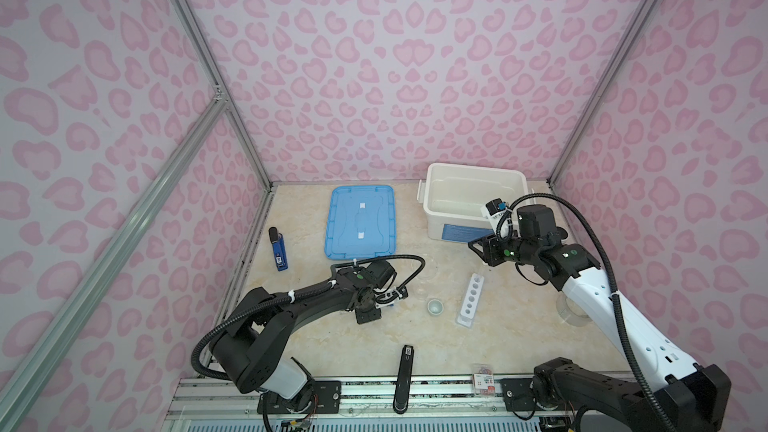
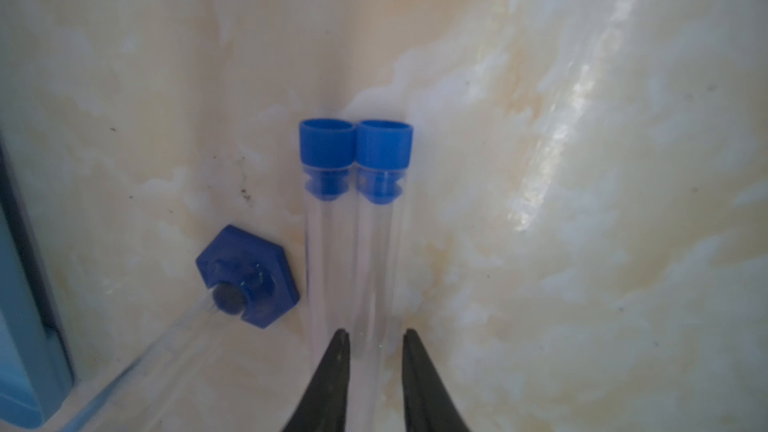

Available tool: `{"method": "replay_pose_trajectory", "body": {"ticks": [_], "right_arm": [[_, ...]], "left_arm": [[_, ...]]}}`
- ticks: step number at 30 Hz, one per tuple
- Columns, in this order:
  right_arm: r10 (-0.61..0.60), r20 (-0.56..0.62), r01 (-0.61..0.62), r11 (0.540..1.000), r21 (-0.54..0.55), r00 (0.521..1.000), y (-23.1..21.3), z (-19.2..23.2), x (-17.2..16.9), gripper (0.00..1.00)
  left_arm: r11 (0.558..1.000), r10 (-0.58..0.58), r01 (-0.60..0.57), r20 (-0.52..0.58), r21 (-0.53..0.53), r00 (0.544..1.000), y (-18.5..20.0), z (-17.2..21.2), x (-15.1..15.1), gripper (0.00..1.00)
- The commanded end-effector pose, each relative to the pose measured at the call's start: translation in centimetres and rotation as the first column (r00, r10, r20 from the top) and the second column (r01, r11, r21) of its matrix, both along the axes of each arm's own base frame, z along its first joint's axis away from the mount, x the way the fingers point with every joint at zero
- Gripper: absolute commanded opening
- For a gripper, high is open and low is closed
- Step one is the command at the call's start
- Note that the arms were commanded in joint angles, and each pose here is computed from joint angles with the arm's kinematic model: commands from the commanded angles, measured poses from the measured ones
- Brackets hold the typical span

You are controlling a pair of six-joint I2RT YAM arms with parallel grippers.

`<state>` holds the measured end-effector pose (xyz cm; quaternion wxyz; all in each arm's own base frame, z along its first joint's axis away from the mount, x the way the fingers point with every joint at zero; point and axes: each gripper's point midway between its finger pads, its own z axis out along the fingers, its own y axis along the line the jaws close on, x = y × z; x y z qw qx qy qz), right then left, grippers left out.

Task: Organize the chemistry lab equipment
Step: 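Lower the left gripper and close it on a blue-capped test tube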

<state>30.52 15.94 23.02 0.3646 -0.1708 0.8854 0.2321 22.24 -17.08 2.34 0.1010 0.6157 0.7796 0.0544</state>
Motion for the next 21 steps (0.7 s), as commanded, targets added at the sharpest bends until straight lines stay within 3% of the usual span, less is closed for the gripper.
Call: {"method": "replay_pose_trajectory", "body": {"ticks": [1, 21], "right_arm": [[0.008, 0.01, -0.008, 1.0, 0.012, 1.0, 0.2, 0.0, 0.2, 0.35], [0.0, -0.005, 0.0, 1.0, 0.002, 1.0, 0.1, -0.7, 0.6, 0.35]], "left_arm": [[1.0, -0.006, 0.006, -0.002, -0.003, 1.0, -0.4, 0.1, 0.2, 0.26], [0.999, -0.03, 0.03, -0.031, -0.014, 0.999, -0.9, -0.4, -0.9, 0.25]]}}
